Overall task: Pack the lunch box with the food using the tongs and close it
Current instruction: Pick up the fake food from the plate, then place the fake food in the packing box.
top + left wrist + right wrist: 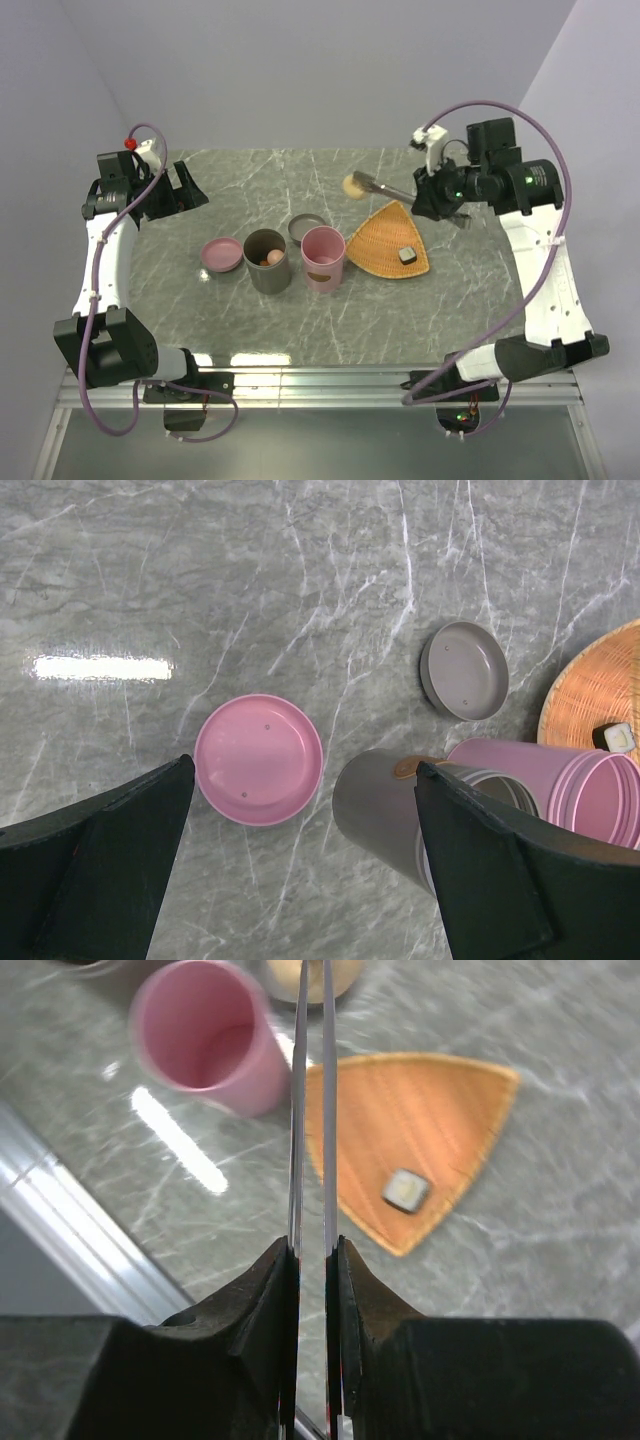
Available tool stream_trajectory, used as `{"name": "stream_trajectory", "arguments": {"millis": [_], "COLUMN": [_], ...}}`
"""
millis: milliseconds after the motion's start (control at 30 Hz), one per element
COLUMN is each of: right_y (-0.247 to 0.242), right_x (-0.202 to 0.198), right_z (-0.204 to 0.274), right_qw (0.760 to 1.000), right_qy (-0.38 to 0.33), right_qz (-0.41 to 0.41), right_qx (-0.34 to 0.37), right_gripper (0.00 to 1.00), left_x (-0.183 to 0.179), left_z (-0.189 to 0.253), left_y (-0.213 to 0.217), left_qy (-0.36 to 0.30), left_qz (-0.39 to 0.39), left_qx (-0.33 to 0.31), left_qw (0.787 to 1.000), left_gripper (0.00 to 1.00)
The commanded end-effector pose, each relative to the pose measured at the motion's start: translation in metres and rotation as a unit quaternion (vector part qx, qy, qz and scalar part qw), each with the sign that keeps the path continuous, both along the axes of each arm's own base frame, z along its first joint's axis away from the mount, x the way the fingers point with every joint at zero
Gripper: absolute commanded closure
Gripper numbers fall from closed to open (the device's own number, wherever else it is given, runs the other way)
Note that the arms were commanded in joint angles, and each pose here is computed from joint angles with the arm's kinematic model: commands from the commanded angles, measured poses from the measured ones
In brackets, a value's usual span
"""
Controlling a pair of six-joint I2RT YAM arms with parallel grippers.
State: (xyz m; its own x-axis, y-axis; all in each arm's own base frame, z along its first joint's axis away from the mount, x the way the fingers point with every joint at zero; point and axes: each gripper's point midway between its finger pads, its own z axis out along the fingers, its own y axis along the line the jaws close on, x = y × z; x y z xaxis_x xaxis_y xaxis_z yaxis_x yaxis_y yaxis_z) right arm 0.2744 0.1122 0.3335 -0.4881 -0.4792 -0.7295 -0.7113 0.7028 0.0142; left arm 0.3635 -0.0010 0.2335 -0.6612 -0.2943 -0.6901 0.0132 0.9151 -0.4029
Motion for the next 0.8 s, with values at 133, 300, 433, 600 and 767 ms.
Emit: {"name": "stream_trajectory", "arguments": {"millis": [133,300,433,600,767], "right_y": [0.057,0.063,0.064,0.065,0.070], "right_x": [-0.066,-0.075,-0.074,-0.058,-0.046], "right_z": [-0.013,-0.036,-0.051,-0.062,-0.061], "right_qw": [0.993,0.989,0.989,0.991,0.993], "right_qy": [0.019,0.049,0.048,0.043,0.036], "right_qz": [0.120,0.139,0.136,0.115,0.103], "right_qx": [-0.002,-0.016,-0.036,-0.049,-0.045], "right_gripper": [0.83,0.83,0.83,0.83,0.83], "left_x": [0.005,0.003,0.004,0.004,0.004], "left_z": [0.015,0.016,0.017,0.017,0.016], "left_y": [0.001,0.001,0.001,0.000,0.001], "left_qy": [-0.022,-0.024,-0.024,-0.024,-0.023], "left_qz": [-0.001,-0.002,-0.002,-0.002,-0.001], "left_qx": [0.000,0.004,0.001,0.000,0.002], "left_qw": [1.000,1.000,1.000,1.000,1.000], "left_gripper": [0.01,0.01,0.00,0.01,0.01]}}
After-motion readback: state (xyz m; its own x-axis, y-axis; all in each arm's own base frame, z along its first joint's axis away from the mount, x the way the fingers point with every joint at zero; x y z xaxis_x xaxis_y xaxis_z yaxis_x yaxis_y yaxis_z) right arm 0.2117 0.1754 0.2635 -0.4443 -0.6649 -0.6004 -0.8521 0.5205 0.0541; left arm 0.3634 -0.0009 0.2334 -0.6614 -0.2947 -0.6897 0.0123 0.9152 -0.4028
